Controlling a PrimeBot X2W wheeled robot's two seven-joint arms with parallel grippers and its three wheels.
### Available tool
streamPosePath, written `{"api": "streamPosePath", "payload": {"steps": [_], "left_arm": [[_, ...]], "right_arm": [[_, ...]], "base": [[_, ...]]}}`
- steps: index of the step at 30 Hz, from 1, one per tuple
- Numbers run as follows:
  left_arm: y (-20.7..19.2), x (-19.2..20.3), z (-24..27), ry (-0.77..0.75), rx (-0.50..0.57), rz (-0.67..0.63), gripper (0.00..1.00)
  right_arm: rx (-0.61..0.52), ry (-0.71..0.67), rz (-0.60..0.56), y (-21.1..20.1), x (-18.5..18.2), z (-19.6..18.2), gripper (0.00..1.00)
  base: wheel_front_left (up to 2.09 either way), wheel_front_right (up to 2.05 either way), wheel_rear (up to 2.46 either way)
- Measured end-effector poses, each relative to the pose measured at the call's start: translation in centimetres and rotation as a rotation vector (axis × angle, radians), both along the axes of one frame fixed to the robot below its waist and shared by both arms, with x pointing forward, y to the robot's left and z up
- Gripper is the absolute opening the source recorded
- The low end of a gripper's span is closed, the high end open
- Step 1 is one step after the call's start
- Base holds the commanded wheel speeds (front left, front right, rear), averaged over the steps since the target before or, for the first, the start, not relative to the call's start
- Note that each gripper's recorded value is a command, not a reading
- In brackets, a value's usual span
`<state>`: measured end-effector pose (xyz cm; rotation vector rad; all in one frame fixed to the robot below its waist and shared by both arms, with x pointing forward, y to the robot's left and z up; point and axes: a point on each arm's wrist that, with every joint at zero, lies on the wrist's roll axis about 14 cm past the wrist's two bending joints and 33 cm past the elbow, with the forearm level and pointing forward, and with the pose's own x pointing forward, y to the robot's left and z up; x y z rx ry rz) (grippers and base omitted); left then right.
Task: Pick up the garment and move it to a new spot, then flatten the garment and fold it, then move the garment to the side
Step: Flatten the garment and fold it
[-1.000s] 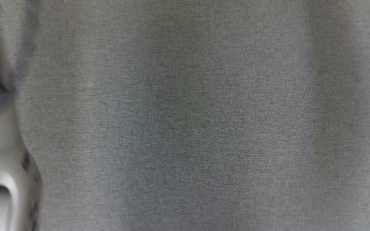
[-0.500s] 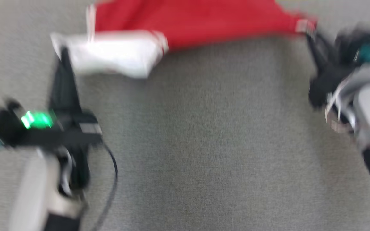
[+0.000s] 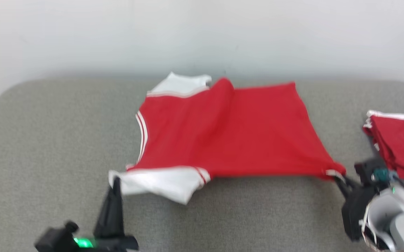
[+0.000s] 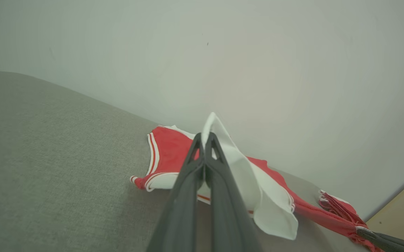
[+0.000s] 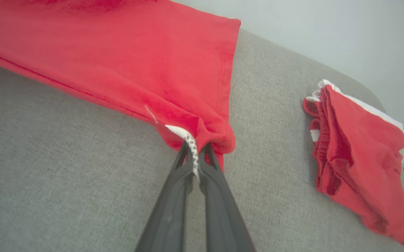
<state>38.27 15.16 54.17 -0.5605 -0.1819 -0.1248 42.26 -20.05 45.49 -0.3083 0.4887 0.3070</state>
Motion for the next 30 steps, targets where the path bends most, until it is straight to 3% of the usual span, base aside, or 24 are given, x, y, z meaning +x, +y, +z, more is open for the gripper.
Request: {"api": "streamPosePath", "payload": {"steps": [7, 14, 20, 30], "left_arm": [[-1.0, -5.2, -1.6, 0.036, 0.099, -0.018, 0.00], [-1.7, -6.7, -3.2, 0.082, 0.116, -0.040, 0.00], [-2.2, -5.2, -2.6, 0.059, 0.130, -0.058, 0.00], [-3.5, 0.6, -1.9, 0.041, 0.228, -0.114, 0.00]], "right_arm": [[0.065, 0.139, -0.094, 0.5, -7.5, -1.3, 0.00], [0.090, 0.195, -0.139, 1.0, -10.9, -1.7, 0.00], [0.073, 0.181, -0.147, 0.9, -11.0, -1.3, 0.00], [0.090, 0.142, -0.137, 1.1, -6.6, 0.0, 0.00]], "base": [[0.00, 0.00, 0.00], [0.00, 0.00, 0.00], [0.00, 0.00, 0.00], [0.00, 0.00, 0.00]]}}
